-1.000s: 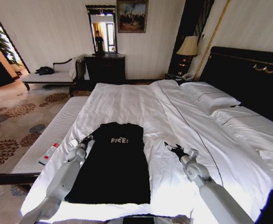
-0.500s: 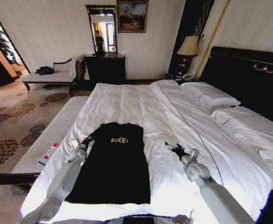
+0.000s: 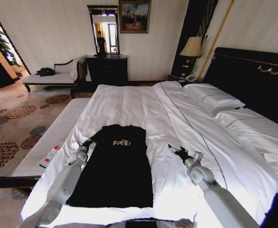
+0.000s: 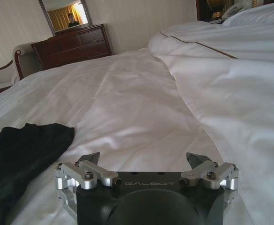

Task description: Fold the clothes on the bed.

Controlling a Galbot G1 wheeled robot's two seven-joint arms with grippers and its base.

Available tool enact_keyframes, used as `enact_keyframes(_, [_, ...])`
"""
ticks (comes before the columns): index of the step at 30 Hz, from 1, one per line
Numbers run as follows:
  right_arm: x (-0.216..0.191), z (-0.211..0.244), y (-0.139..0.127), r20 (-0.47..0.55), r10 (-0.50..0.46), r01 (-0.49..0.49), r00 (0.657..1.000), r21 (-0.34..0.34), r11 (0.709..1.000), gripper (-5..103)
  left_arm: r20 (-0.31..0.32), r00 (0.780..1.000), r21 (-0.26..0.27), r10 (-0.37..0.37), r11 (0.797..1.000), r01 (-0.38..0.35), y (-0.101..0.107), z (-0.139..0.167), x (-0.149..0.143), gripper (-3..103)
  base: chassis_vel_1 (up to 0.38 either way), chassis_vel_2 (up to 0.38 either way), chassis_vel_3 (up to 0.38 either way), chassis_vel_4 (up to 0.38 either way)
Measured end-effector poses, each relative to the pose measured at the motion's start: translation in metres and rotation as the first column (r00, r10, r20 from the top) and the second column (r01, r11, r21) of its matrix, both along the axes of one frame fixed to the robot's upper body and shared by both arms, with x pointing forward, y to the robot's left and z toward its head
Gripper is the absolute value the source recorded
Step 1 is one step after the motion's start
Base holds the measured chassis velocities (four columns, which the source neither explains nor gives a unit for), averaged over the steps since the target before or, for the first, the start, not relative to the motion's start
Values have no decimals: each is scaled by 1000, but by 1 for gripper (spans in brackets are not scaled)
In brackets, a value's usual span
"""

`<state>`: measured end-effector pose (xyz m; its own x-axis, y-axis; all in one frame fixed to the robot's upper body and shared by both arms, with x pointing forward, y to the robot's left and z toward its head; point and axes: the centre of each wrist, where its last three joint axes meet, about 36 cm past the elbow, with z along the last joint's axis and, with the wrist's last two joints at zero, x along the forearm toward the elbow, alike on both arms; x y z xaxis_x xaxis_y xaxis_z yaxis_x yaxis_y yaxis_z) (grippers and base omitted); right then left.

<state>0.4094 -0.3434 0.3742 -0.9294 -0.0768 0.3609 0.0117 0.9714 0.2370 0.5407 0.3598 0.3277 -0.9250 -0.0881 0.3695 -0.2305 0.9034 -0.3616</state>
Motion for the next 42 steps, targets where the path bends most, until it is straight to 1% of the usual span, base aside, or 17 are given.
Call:
enact_keyframes(10, [0,-2,4,-1,3,-3,1000,4,1000,100,19,1000,-1,7,1000,-7,7,10,0,0,0,0,0,0])
enact_keyframes(12, [-1,-3,4,-3,3,-3,1000,5,1000,100,31,999,-4,14,1000,-14,12,16,1,0,0,0,0,0])
enact_keyframes(13, [-2,-3,4,-3,3,-3,1000,6,1000,100,40,999,-5,18,1000,-18,17,21,1,0,0,0,0,0])
enact_keyframes(14, [-2,-3,4,-3,3,-3,1000,6,1000,100,40,999,-5,18,1000,-18,17,21,1,0,0,0,0,0])
enact_keyframes(17, [-3,-3,4,-3,1,-1,1000,5,1000,100,45,999,7,28,1000,-29,30,27,-1,0,0,0,0,0])
enact_keyframes(18, [-3,-4,4,-4,1,-1,1000,5,1000,100,50,998,8,36,999,-37,37,30,-2,0,0,0,0,0])
enact_keyframes(19, [-3,-4,5,-4,2,-2,1000,6,1000,100,55,997,2,46,999,-46,43,33,-2,0,0,0,0,0])
enact_keyframes(20, [-3,-4,5,-4,2,-2,1000,6,1000,100,55,997,2,46,999,-46,43,33,-2,0,0,0,0,0])
enact_keyframes(24, [-2,-4,7,-2,8,-8,1000,7,1000,100,72,996,-7,60,998,-60,54,44,1,0,0,0,0,0])
enact_keyframes(30, [-4,-4,7,-4,8,-8,1000,7,1000,100,87,995,3,55,998,-55,60,55,4,0,0,0,0,0])
enact_keyframes(34, [-5,-4,5,-5,4,-4,1000,6,1000,100,87,995,5,57,998,-58,64,57,4,0,0,0,0,0])
enact_keyframes(42, [-3,-3,8,-2,11,-11,1000,8,1000,100,94,993,0,69,998,-69,68,65,8,0,0,0,0,0])
